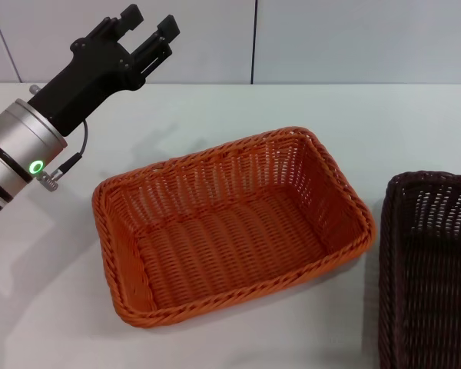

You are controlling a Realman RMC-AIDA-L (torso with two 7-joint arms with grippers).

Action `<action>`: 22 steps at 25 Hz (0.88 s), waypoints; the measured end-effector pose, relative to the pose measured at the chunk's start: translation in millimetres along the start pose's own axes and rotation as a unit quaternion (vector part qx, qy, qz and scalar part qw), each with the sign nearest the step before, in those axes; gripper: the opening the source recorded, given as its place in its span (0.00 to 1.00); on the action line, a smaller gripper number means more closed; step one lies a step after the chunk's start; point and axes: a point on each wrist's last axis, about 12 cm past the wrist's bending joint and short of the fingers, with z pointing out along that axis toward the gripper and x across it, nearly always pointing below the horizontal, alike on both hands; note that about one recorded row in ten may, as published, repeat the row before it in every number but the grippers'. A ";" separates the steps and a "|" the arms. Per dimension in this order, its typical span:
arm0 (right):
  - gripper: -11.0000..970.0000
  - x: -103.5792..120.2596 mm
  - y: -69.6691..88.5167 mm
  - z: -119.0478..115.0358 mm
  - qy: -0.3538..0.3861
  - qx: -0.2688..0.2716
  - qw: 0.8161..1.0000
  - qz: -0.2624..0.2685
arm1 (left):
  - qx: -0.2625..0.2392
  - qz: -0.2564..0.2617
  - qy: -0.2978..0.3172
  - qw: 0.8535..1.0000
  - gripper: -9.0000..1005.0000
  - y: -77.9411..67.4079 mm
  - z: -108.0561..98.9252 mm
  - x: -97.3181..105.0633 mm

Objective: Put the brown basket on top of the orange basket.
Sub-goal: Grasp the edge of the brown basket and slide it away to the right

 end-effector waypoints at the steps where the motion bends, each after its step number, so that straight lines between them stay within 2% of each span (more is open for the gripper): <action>1: 0.44 0.1 0.1 0.3 0.000 -0.001 1.000 0.000 | 0.000 0.000 0.000 1.000 0.69 0.0 0.0 0.0; 8: 0.41 2.2 1.5 -0.2 0.001 -0.005 1.000 -0.001 | 0.001 0.000 0.000 1.000 0.69 0.2 2.6 -0.7; 13: 0.40 6.3 5.0 -5.8 -0.001 -0.027 1.000 0.004 | 0.003 0.002 -0.001 1.000 0.69 -0.1 4.7 -1.2; 17: 0.40 11.0 6.6 -20.7 -0.004 -0.056 0.998 0.018 | 0.005 0.004 -0.002 1.000 0.69 -0.5 7.1 -2.0; 22: 0.39 17.8 2.2 -41.4 -0.010 -0.057 0.997 0.047 | 0.006 0.003 0.004 1.000 0.69 -1.2 12.2 1.4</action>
